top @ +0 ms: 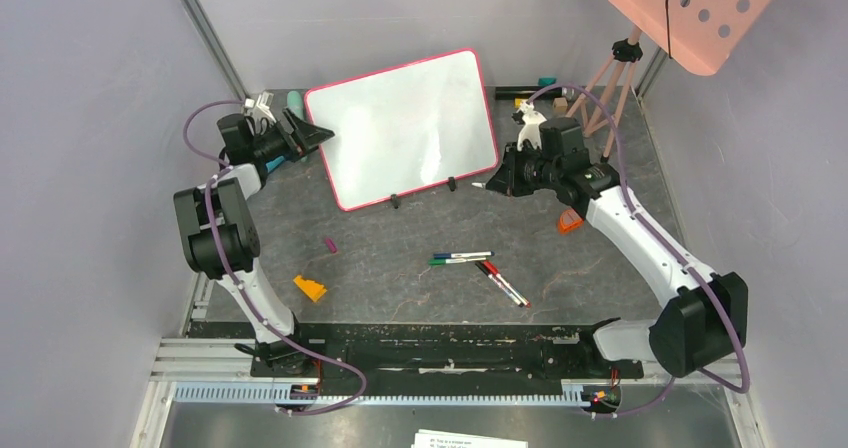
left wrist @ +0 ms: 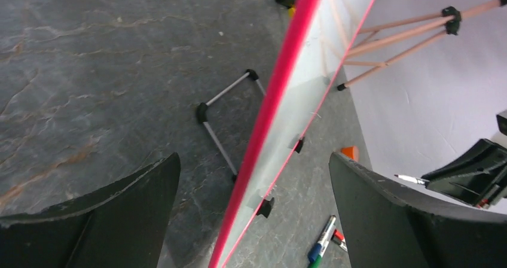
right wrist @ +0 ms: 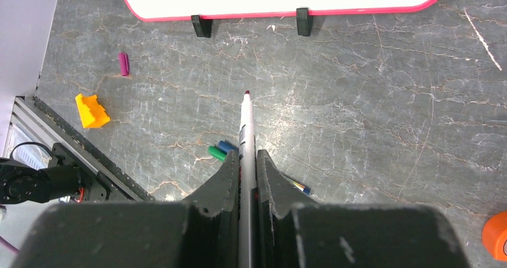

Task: Write a sentence on the whiteboard
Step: Move the whiteboard to the center of the board.

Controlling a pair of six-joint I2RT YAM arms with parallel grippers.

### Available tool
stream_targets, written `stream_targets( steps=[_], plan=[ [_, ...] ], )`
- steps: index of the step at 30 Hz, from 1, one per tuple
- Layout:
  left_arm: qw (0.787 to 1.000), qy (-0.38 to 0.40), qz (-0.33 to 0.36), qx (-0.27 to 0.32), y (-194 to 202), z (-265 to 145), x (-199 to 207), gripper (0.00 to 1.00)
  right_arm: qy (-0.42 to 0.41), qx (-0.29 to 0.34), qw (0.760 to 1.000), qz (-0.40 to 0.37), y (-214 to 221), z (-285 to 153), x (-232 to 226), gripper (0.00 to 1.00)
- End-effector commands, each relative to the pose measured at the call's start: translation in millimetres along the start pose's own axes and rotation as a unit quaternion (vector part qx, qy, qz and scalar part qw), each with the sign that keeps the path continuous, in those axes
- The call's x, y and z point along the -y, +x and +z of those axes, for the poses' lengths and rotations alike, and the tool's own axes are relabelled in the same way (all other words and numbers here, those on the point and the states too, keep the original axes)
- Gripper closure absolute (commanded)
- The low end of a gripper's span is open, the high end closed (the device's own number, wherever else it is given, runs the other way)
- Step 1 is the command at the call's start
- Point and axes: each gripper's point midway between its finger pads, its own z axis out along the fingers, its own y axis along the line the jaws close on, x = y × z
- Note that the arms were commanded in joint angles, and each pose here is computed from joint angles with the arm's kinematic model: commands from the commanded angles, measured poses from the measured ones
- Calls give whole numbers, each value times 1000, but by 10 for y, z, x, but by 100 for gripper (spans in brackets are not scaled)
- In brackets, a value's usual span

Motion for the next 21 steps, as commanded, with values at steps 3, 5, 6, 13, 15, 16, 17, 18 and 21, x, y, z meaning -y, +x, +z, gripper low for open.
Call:
stream_targets(
  steps=[3,5,6,13,15,16,17,18,21],
  plan=[
    [999,-9,38,-15,31,-1,-10,0,-6,28,1000,-5,-280,62,-51,100],
    [999,21,39,-23,59,33,38,0,-7,28,1000,-4,-300,85,-50,100],
    [999,20,34,-22,53,48,15,0,-7,29,1000,-2,-311,93,-52,100],
    [996,66,46,-28,40,178,87,1,-9,31,999,2,-392,147,-65,100],
    [996,72,41,-27,35,201,90,8,-10,30,999,4,-401,162,-69,100],
    [996,75,38,-26,32,204,89,13,-11,30,999,5,-407,165,-69,100],
    [996,80,38,-27,36,212,103,19,-10,30,999,5,-406,169,-69,100],
    [996,82,35,-28,44,217,104,24,-10,30,999,5,-408,173,-65,100],
    [995,86,32,-29,75,236,106,50,-11,28,1000,8,-401,185,-64,100]
  ],
)
